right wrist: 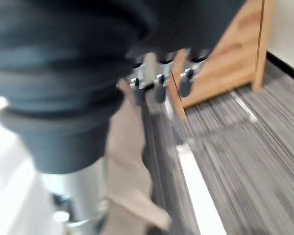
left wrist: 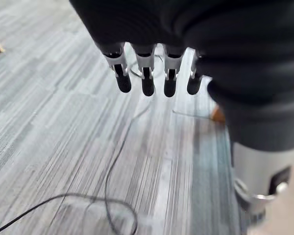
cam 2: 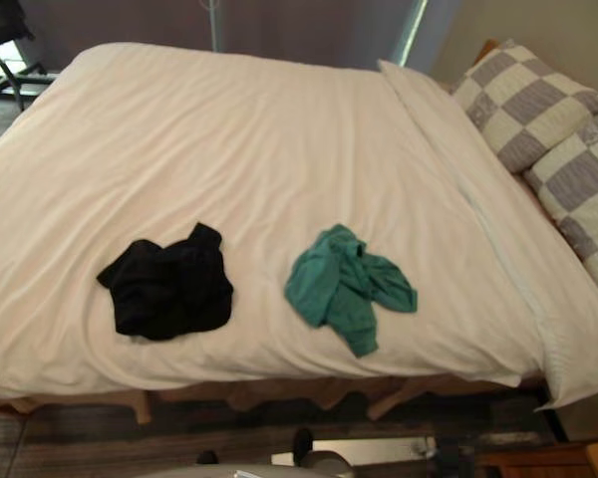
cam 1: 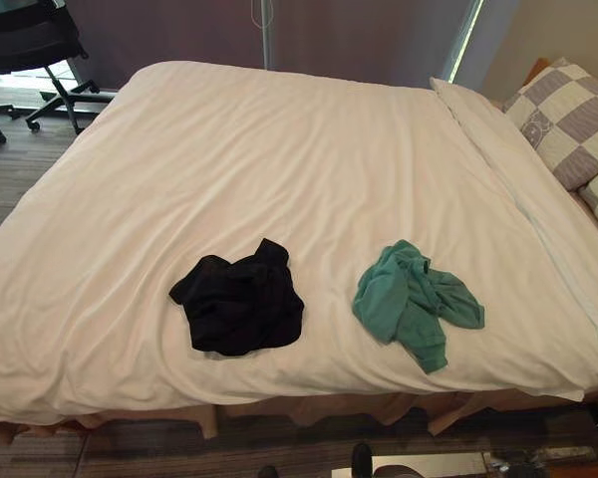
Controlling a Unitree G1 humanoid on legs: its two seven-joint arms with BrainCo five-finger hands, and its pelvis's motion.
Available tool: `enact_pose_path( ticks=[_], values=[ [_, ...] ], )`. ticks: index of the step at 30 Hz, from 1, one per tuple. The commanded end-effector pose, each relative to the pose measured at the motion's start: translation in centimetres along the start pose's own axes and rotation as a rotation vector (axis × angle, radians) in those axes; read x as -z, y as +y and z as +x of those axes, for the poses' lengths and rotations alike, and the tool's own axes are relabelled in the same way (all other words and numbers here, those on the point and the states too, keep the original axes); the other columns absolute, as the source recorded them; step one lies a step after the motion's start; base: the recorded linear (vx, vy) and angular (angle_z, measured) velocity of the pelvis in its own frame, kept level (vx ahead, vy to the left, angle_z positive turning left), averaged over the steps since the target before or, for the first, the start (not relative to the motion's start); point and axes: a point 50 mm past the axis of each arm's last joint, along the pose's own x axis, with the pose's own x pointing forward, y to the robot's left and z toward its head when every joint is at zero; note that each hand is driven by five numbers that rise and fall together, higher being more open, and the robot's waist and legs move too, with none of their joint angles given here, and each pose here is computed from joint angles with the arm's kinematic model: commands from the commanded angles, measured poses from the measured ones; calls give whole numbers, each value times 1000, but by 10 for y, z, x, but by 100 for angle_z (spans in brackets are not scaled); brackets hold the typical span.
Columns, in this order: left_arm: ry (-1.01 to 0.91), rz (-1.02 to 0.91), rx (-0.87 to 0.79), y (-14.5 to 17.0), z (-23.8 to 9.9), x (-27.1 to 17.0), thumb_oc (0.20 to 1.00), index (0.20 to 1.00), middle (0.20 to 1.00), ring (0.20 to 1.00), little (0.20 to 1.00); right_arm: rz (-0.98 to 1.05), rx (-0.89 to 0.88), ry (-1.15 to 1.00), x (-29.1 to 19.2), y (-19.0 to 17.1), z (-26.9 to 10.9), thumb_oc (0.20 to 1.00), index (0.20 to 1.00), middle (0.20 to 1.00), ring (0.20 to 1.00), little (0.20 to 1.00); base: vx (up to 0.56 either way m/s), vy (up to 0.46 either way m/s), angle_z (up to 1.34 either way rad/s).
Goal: Tidy up the quilt and then pick up the clothes from the bed and put them into the laundry hamper.
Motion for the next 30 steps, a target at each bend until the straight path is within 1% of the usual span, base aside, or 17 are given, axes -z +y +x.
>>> enact_pose_path(
  ticks=[1,2,3,4,5,6,7,8,11,12,17,18,19,20,22,28,30],
  values=[
    [-501,-145,-212,58,-8,-124,1000,1000,1000,1000,1000,-105,196,-445,-103,-45,8,1000,1000,1000,1000,1000,-1,-7,15],
    [-501,-145,-213,58,-8,-124,1000,1000,1000,1000,1000,-105,196,-445,-103,-45,8,1000,1000,1000,1000,1000,20,-15,19],
    [-729,-139,-218,66,-31,-168,1000,1000,1000,1000,1000,-180,244,-601,-136,-62,-1,1000,1000,1000,1000,1000,0,-15,12],
    [-852,-109,-198,63,-46,-192,1000,1000,1000,1000,1000,-222,258,-673,-152,-66,-6,1000,1000,1000,1000,1000,-1,-15,6],
    [-852,-110,-198,63,-46,-192,1000,1000,1000,1000,1000,-221,259,-673,-152,-66,-6,1000,1000,1000,1000,1000,-2,-5,7],
    [-1057,-28,-153,53,-77,-228,1000,1000,1000,1000,1000,-300,275,-811,-181,-70,-19,1000,1000,1000,1000,1000,-13,-2,5],
    [-1057,-28,-153,53,-78,-228,1000,1000,1000,1000,1000,-300,276,-811,-181,-70,-19,1000,1000,1000,1000,1000,5,-10,4],
    [-1289,53,-105,44,-117,-256,1000,1000,1000,1000,1000,-358,282,-919,-202,-71,-31,1000,1000,1000,1000,1000,0,0,0],
    [-1440,126,-69,36,-146,-267,1000,1000,1000,1000,1000,-375,260,-1013,-221,-65,-44,1000,1000,1000,1000,1000,0,0,0],
    [-1528,189,-34,26,-164,-274,1000,1000,1000,1000,1000,-391,236,-1081,-236,-56,-53,1000,1000,1000,1000,1000,0,0,0],
    [-1593,276,38,5,-180,-275,1000,1000,1000,1000,1000,-434,206,-1207,-261,-40,-74,1000,1000,1000,1000,1000,-25,-5,0],
    [-1616,208,-112,65,-195,-325,1000,1000,1000,1000,1000,-453,181,-1268,-277,-44,-84,1000,1000,1000,1000,1000,-58,30,1],
    [-1587,272,-39,32,-180,-312,1000,1000,1000,1000,1000,-406,159,-1319,-283,-31,-94,1000,1000,1000,1000,1000,-69,29,-2],
    [-1589,271,-39,32,-181,-313,1000,1000,1000,1000,1000,-405,161,-1319,-283,-32,-94,1000,1000,1000,1000,1000,-155,27,-11],
    [-1589,364,-87,13,-183,-323,1000,1000,1000,1000,1000,-384,152,-1411,-301,-19,-109,1000,1000,1000,1000,1000,-165,13,-16],
    [-1610,485,-247,-3,-199,-358,1000,1000,1000,1000,1000,-337,111,-1489,-313,1,-125,1000,1000,1000,1000,1000,-133,7,-31],
    [-1611,489,-250,-6,-201,-361,1000,1000,1000,1000,1000,-337,107,-1491,-312,2,-125,1000,1000,1000,1000,1000,-75,13,-39]
  ],
)
